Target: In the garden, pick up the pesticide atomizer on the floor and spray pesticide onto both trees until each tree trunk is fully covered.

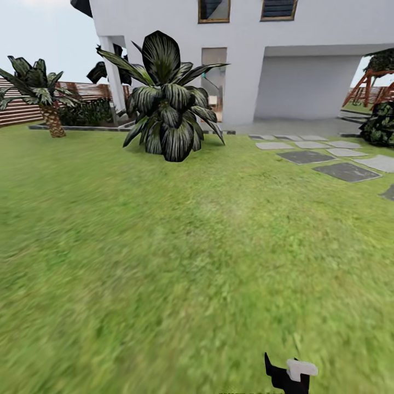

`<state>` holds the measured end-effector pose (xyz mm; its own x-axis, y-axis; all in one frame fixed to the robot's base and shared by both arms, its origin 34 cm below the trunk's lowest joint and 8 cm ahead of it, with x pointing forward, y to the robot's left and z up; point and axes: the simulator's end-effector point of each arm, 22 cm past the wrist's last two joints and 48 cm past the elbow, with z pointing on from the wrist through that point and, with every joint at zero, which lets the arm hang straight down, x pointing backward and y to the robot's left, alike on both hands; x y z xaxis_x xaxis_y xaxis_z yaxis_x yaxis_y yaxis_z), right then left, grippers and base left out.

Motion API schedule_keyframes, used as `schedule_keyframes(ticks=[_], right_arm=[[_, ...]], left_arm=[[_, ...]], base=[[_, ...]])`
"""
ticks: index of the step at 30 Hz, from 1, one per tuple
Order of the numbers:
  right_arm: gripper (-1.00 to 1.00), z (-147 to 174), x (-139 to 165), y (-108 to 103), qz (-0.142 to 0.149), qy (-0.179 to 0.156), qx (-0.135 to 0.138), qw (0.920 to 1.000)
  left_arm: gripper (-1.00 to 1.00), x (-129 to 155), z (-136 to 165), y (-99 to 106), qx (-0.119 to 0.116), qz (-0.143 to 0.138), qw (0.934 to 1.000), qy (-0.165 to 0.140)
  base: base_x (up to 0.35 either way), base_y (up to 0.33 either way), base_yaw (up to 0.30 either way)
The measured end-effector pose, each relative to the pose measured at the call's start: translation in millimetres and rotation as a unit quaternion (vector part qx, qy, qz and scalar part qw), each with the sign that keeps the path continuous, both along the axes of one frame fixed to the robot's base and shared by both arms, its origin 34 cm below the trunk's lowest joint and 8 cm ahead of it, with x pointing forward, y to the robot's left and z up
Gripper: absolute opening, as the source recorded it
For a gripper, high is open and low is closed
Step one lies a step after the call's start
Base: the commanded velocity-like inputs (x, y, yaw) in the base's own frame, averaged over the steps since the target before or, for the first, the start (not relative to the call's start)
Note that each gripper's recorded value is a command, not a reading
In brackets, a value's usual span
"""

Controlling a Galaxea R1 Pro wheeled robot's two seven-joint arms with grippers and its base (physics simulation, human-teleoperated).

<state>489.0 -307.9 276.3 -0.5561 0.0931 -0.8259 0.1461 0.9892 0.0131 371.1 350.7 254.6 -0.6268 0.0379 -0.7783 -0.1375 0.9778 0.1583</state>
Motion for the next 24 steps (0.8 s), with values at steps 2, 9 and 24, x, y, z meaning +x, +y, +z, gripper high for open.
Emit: schedule_keyframes(ticks=[2, 9, 24], right_arm=[[1.0, 0.1, 0.3, 0.2, 0.0, 0.0, 0.0, 1.0], [1.0, 0.1, 0.3, 0.6, 0.001, 0.0, 0.001, 1.0], [1.0, -0.2, -0.4, -1.4, -0.001, 0.001, -0.001, 1.0]], left_arm=[[-1.0, 0.0, 0.0, 0.0, 0.0, 0.0, 1.0, 0.0], [-1.0, 0.0, 0.0, 0.0, 0.0, 0.0, 1.0, 0.0], [-1.0, 0.2, -0.2, -1.7, -0.001, -0.002, 1.0, 0.0]], base=[[0.0, 0.0, -0.3], [0.0, 0.0, -0.3], [0.0, 0.0, -0.3]])
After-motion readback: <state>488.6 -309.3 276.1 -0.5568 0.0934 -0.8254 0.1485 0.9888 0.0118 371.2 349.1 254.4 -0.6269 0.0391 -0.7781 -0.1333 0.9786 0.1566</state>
